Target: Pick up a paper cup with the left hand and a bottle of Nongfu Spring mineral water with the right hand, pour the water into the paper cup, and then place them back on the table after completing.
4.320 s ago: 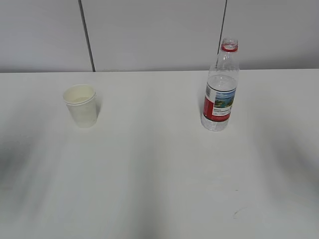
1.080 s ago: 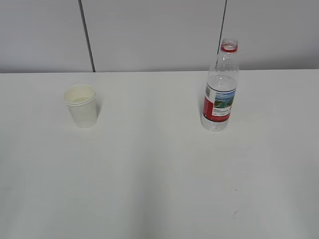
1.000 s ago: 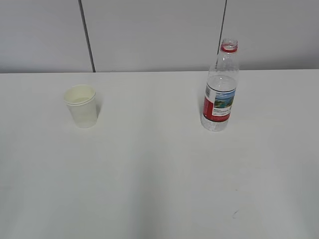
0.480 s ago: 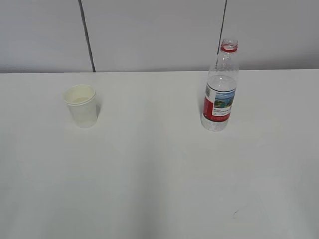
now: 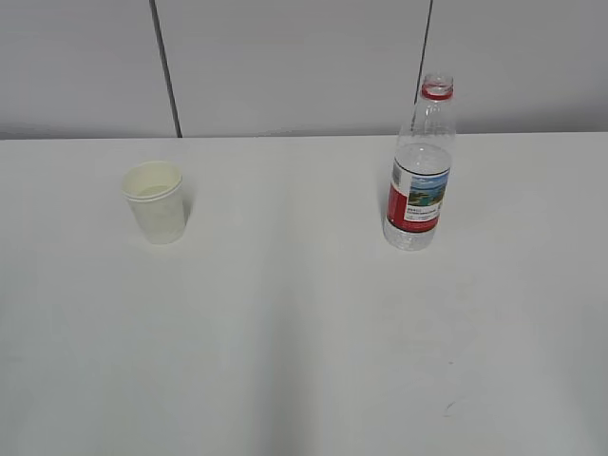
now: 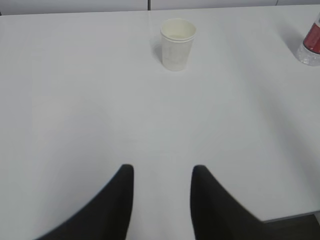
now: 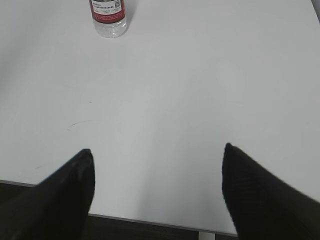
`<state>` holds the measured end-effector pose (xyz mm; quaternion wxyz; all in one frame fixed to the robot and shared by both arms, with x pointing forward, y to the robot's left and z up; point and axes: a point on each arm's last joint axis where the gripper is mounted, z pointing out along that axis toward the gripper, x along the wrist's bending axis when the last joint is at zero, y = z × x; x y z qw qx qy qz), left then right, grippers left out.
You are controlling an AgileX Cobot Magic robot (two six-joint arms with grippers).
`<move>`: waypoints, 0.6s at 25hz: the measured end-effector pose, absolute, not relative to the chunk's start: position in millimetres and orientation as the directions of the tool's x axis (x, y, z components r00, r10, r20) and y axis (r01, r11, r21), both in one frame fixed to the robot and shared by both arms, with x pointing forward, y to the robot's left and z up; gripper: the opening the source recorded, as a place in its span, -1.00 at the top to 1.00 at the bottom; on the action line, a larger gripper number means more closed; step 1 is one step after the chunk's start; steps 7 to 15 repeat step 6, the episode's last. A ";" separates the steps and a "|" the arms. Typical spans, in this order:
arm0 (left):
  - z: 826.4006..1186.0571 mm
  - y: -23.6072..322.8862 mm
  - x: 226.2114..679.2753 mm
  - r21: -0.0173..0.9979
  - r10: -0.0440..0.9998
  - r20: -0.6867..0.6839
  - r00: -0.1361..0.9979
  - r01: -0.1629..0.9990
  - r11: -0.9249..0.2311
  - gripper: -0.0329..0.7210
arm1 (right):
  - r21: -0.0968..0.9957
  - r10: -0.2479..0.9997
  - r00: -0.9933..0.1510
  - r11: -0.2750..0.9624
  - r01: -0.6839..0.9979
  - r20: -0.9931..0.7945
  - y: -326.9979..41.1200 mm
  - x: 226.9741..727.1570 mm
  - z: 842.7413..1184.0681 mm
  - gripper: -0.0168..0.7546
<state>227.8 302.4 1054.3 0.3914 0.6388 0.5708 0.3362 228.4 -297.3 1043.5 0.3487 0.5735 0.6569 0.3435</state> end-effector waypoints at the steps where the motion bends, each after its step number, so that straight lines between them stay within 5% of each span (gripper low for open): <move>1: 1054.3 302.4 227.8 0.884 0.992 -0.017 0.122 0.466 -0.042 0.26 | 0.851 0.993 -0.099 0.106 0.514 -0.064 -297.3 228.4 1043.5 -0.57; 15: 1054.3 302.4 227.8 0.884 0.992 -0.017 0.122 0.466 -0.042 0.26 | 0.851 0.993 -0.099 0.106 0.514 -0.064 -297.3 228.4 1043.5 -0.56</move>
